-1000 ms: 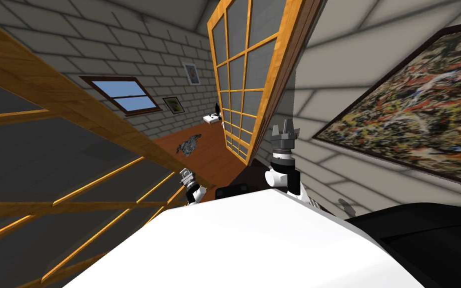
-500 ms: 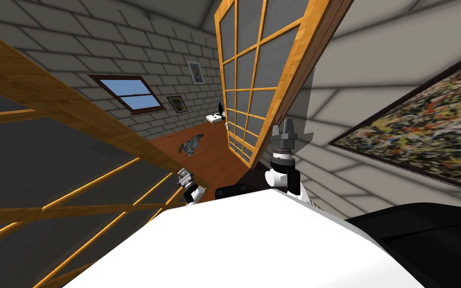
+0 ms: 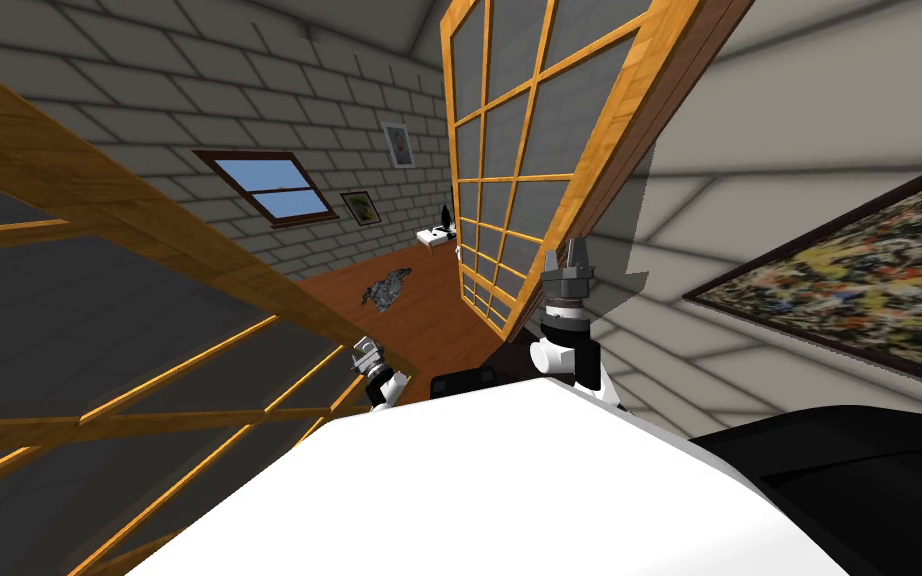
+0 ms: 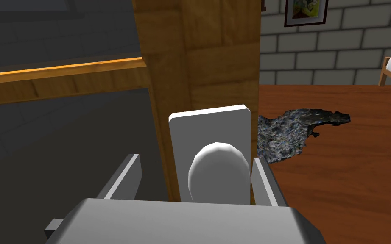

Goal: Push the door open

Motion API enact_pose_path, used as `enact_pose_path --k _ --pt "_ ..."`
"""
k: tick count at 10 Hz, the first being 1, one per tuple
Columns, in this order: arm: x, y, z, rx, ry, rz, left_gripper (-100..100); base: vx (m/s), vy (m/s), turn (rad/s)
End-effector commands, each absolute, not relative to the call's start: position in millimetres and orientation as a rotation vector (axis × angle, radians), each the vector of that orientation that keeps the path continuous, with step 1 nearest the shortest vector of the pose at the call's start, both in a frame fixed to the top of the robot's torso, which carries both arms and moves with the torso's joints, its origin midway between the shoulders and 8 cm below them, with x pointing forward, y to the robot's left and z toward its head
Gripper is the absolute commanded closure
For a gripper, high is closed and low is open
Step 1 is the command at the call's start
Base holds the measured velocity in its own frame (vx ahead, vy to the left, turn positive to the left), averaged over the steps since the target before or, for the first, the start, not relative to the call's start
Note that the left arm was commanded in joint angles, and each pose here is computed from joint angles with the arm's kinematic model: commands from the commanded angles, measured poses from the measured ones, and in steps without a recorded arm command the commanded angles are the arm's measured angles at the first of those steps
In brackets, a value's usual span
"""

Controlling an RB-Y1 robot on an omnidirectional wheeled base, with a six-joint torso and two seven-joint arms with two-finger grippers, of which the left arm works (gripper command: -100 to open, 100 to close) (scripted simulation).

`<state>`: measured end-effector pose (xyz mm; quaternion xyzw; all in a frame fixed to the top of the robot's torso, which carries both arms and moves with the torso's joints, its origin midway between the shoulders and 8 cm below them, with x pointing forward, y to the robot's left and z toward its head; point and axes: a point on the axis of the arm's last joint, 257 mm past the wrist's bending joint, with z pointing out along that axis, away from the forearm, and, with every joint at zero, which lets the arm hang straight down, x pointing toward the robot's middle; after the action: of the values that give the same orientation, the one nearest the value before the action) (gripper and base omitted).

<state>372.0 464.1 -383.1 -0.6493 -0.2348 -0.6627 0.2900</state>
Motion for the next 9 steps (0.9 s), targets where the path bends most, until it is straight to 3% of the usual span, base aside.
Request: enact_pose_path --k 1,9 --pt "363.7 480.1 -374.9 -1.687 -0.642 -1.757 100 0.110 0.029 0.088" --pt "350.1 493.0 -379.6 -1.656 -0.723 -1.712 100 0.131 0.029 0.088"
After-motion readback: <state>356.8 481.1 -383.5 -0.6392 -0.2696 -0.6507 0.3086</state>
